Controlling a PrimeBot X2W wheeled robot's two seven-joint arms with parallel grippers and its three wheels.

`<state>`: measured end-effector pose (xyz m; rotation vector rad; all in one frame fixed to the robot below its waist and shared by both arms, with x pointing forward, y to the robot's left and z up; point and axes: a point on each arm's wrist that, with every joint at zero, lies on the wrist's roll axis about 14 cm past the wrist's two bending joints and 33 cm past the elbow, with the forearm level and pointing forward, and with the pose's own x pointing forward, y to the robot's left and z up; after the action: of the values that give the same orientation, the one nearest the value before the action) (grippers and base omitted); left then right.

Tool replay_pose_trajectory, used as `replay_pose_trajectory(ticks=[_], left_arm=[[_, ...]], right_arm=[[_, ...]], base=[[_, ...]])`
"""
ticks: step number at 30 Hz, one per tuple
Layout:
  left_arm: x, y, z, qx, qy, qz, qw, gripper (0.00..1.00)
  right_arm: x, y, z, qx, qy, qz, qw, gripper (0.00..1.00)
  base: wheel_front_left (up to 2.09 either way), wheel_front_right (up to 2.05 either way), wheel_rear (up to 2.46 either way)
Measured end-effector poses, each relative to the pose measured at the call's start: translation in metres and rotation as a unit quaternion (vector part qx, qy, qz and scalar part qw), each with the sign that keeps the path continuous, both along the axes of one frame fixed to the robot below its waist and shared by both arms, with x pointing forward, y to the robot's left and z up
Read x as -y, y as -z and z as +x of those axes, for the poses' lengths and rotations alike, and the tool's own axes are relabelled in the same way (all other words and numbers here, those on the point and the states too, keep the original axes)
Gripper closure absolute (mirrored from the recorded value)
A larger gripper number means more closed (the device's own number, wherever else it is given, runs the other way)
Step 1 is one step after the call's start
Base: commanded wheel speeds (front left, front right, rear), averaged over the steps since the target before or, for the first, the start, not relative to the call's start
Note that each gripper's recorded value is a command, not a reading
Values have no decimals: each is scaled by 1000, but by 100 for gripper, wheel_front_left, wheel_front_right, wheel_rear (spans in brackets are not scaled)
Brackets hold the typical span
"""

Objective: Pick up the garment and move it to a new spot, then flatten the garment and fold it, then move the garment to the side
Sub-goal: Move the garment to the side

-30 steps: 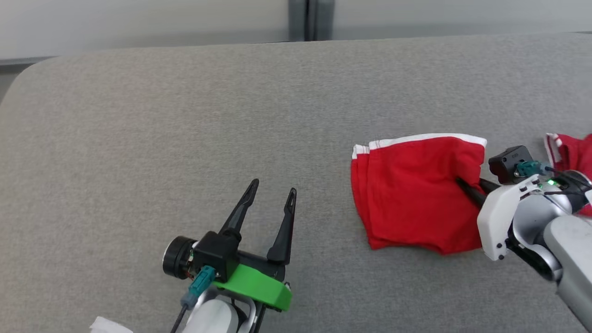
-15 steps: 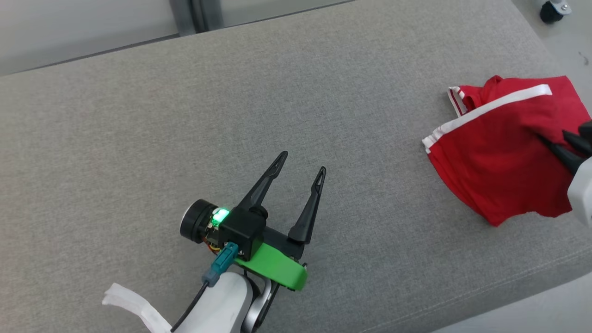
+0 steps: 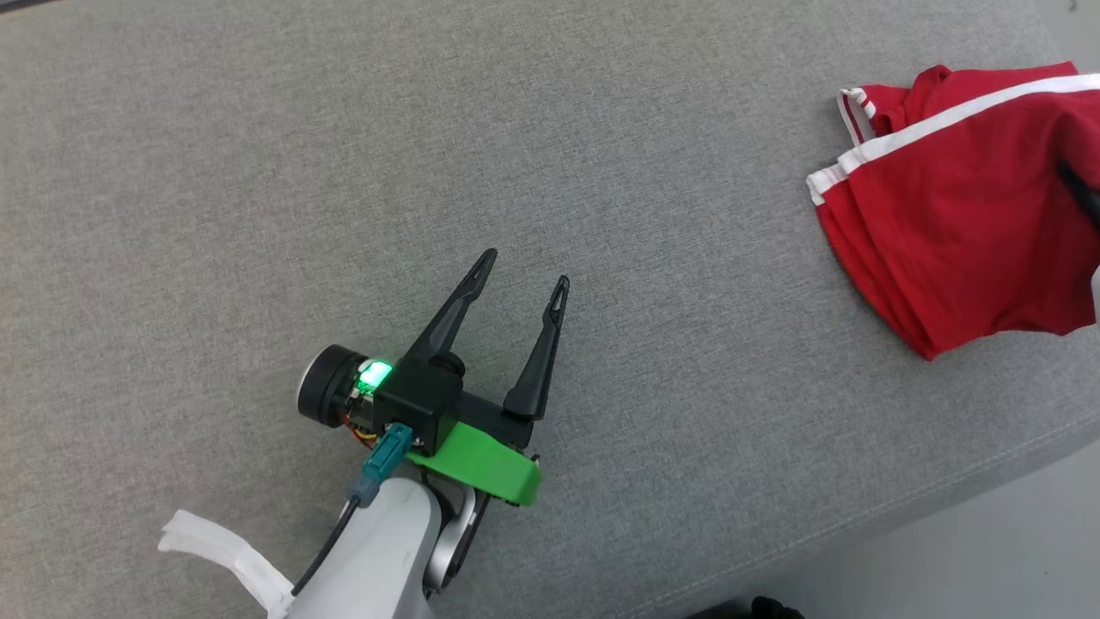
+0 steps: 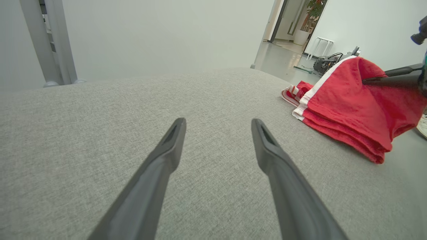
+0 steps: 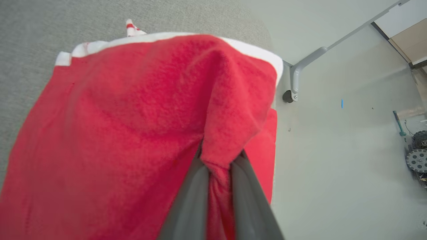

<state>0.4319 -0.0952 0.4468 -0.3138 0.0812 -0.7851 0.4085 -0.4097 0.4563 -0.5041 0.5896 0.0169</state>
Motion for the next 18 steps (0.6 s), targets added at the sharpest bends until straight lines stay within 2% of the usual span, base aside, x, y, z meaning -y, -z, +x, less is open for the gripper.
replay_pose_trajectory(ticks=[10,17,18], left_arm=[[-15,23,11,-20,-22,9,1000,0],[-20,29,13,-25,-27,13,999,0],[-20,28,13,-24,-28,14,999,0]], right_arm=[[24,21,21,-2,53,5,999,100],[28,39,18,-17,80,13,997,100],[29,37,19,-12,82,13,996,0]], base=[[0,0,0],[0,0,0],[0,0,0]])
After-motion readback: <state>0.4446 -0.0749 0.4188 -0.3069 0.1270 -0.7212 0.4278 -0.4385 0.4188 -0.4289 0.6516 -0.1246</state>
